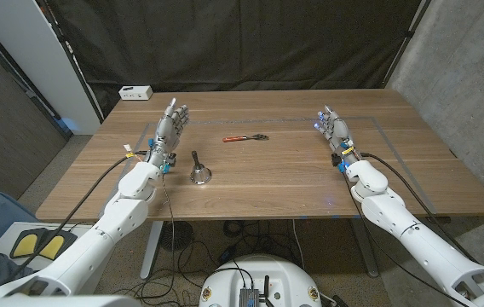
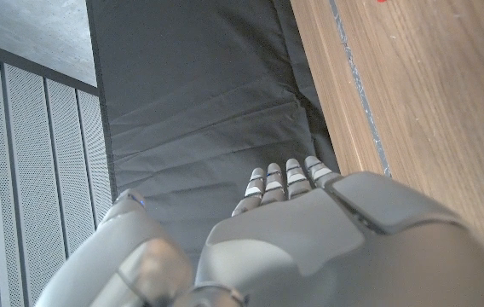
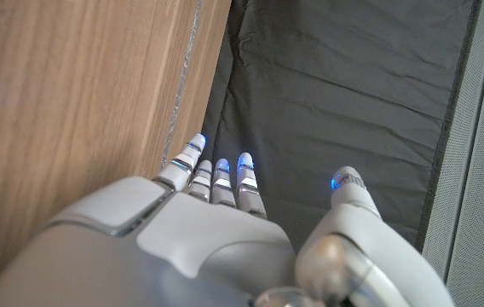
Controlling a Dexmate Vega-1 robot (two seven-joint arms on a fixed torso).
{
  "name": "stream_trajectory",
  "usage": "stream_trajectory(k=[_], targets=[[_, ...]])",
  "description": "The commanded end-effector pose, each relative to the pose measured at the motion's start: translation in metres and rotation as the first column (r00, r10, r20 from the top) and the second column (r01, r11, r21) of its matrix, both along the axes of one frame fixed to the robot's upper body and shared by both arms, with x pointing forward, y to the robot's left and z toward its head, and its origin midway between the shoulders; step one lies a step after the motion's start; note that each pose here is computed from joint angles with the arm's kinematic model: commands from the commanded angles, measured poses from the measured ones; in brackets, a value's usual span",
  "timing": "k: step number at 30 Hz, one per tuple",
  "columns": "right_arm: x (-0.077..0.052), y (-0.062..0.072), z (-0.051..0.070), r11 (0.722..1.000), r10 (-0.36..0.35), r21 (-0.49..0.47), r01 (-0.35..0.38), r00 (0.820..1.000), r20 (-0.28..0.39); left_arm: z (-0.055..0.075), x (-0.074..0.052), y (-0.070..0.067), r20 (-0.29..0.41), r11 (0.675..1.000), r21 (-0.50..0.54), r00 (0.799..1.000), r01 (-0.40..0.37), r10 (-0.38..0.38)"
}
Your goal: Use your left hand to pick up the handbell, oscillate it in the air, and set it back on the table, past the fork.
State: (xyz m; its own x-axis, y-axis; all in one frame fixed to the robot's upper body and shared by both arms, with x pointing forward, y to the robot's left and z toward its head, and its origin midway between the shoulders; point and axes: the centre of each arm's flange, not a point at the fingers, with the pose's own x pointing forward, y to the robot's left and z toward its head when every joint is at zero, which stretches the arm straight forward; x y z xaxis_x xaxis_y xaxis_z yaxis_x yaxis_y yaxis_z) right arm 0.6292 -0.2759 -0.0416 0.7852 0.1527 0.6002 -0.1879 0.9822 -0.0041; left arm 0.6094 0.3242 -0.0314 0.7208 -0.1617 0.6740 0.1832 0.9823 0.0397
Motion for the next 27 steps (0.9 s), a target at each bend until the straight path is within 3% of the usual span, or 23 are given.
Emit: stream_trajectory(k=[1,12,27], targets=[[-0.007,0.004,0.005,1.000,-0.007,-0.004,0.008,1.000,0.022,0.001,-0.014,0.018,0.025,0.999,-0.001,0.999,-0.034,0.034],[-0.007,0.010,0.005,1.000,0.002,0.003,-0.002,1.000,0.028,0.000,-0.031,0.027,0.088,0.998,-0.005,0.994,-0.065,0.065],[-0.013,0.011,0.012,1.000,-0.017,0.001,0.017,0.999,0.040,-0.002,-0.059,0.027,0.175,0.995,0.036,0.981,-0.094,0.086]])
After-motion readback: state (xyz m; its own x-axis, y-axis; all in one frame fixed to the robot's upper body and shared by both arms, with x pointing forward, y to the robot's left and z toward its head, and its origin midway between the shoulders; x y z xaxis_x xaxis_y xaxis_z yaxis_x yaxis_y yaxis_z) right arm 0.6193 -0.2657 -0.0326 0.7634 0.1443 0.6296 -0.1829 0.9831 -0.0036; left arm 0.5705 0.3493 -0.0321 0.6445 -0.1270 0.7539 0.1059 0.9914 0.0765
